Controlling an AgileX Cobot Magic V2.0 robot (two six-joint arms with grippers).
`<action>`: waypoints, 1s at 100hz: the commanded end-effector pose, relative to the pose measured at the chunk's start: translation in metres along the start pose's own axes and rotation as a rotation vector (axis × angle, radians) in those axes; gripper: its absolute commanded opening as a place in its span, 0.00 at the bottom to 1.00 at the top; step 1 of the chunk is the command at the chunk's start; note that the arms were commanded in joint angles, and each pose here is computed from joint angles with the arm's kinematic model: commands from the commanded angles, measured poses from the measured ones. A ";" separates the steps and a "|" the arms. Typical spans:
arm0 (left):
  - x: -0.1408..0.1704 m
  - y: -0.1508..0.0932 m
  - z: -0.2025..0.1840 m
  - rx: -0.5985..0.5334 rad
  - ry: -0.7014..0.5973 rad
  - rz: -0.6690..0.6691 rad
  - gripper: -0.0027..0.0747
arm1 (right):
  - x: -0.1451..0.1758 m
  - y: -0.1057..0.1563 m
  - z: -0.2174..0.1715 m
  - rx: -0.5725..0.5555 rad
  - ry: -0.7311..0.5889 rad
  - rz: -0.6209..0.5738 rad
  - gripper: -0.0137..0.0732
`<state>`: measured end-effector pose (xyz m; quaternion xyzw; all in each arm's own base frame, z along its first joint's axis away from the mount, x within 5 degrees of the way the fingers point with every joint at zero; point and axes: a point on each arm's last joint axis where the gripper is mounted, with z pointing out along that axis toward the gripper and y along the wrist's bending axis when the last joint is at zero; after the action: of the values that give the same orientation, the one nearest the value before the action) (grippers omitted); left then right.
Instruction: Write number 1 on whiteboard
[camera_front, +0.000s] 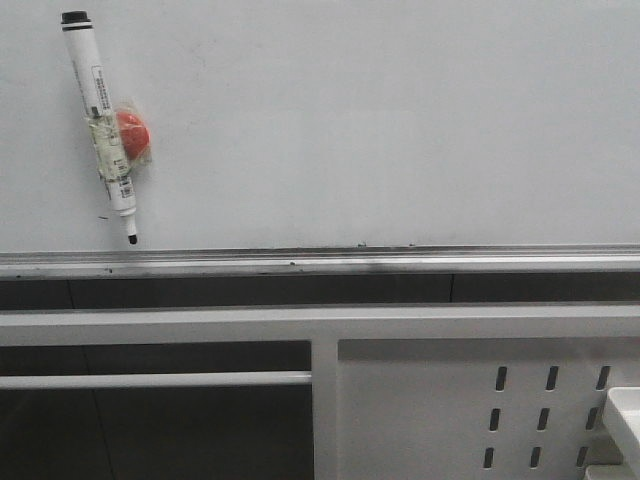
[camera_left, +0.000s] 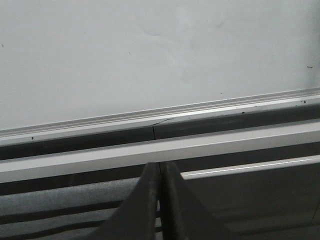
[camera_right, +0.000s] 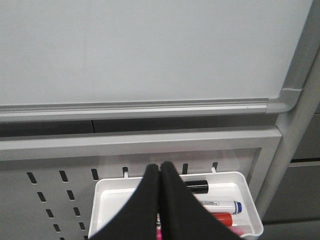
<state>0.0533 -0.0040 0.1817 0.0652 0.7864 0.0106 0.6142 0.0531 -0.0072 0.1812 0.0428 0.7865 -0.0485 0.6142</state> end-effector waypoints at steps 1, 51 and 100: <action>0.005 0.000 0.002 -0.007 -0.041 -0.006 0.01 | 0.001 0.000 0.000 0.008 -0.034 0.002 0.09; -0.005 0.001 0.001 -0.027 -0.151 0.010 0.01 | 0.001 0.000 0.000 0.008 -0.036 0.002 0.09; -0.029 0.005 -0.006 -0.066 -0.427 0.011 0.01 | -0.059 0.000 -0.026 0.017 -0.770 -0.023 0.09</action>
<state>0.0557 -0.0028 0.2135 0.0552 0.6666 0.0238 0.7429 0.0509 -0.0062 0.2330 0.0258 0.5790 -0.0653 0.8123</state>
